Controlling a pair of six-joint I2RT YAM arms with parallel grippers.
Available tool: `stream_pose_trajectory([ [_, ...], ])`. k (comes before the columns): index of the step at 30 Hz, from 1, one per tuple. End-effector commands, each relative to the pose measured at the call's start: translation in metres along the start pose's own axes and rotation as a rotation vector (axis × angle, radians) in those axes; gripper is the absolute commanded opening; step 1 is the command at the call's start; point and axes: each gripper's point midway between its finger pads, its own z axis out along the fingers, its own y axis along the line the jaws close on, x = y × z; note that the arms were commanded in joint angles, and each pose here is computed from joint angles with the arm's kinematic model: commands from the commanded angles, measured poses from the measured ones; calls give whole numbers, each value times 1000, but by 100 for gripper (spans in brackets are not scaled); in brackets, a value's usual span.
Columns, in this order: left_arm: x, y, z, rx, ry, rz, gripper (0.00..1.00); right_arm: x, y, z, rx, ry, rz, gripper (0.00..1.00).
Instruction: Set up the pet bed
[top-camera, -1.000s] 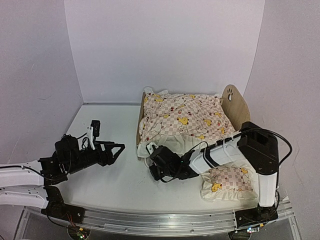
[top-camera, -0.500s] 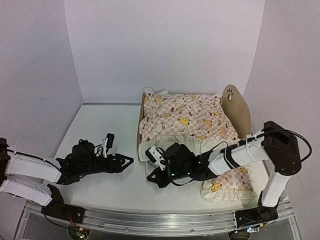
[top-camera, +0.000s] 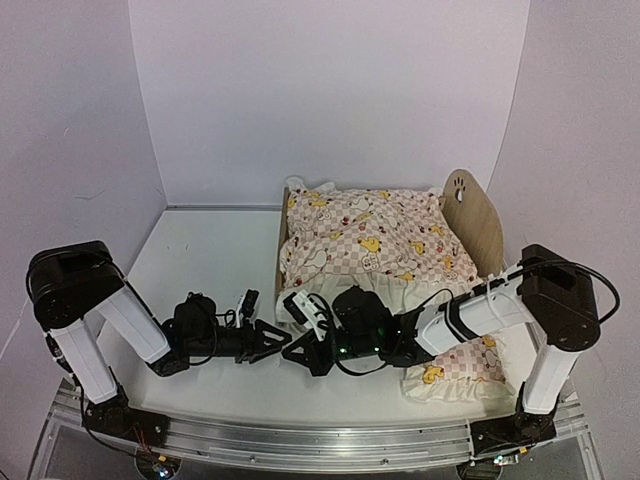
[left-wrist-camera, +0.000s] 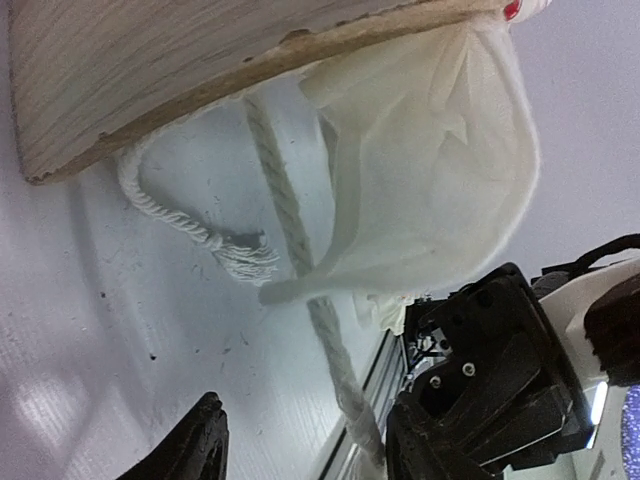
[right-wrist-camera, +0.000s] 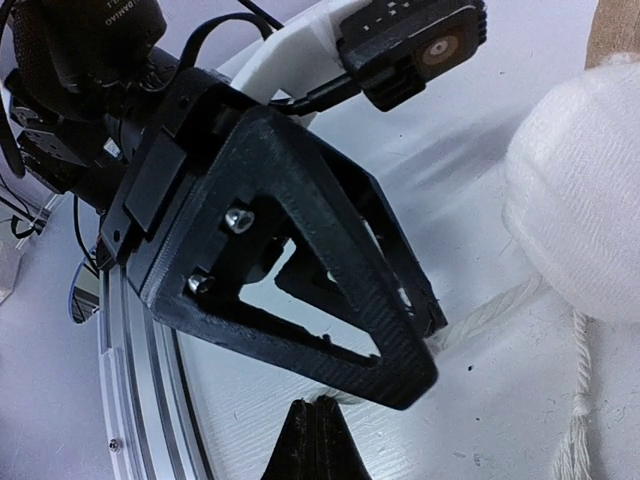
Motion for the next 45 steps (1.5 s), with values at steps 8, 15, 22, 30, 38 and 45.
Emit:
stream_pose_trajectory([
  [8, -18, -37, 5, 155, -59, 31, 14, -19, 10, 3, 51, -80, -90, 0],
  [15, -19, -31, 1, 126, -85, 73, 0, -34, -4, -27, 202, -84, -49, 38],
  [22, -22, -29, -6, 90, -111, 115, 0, -65, -40, -72, 524, 16, -326, 78],
  [30, -26, -27, -8, 31, -112, 147, 0, -100, -62, -43, 676, 166, -814, 93],
  [38, -26, -37, -12, 56, -114, 160, 0, -121, -71, -16, 716, 197, -906, 90],
  [45, -23, -32, -8, 43, -97, 154, 0, -144, -79, -34, 766, 56, -746, 25],
])
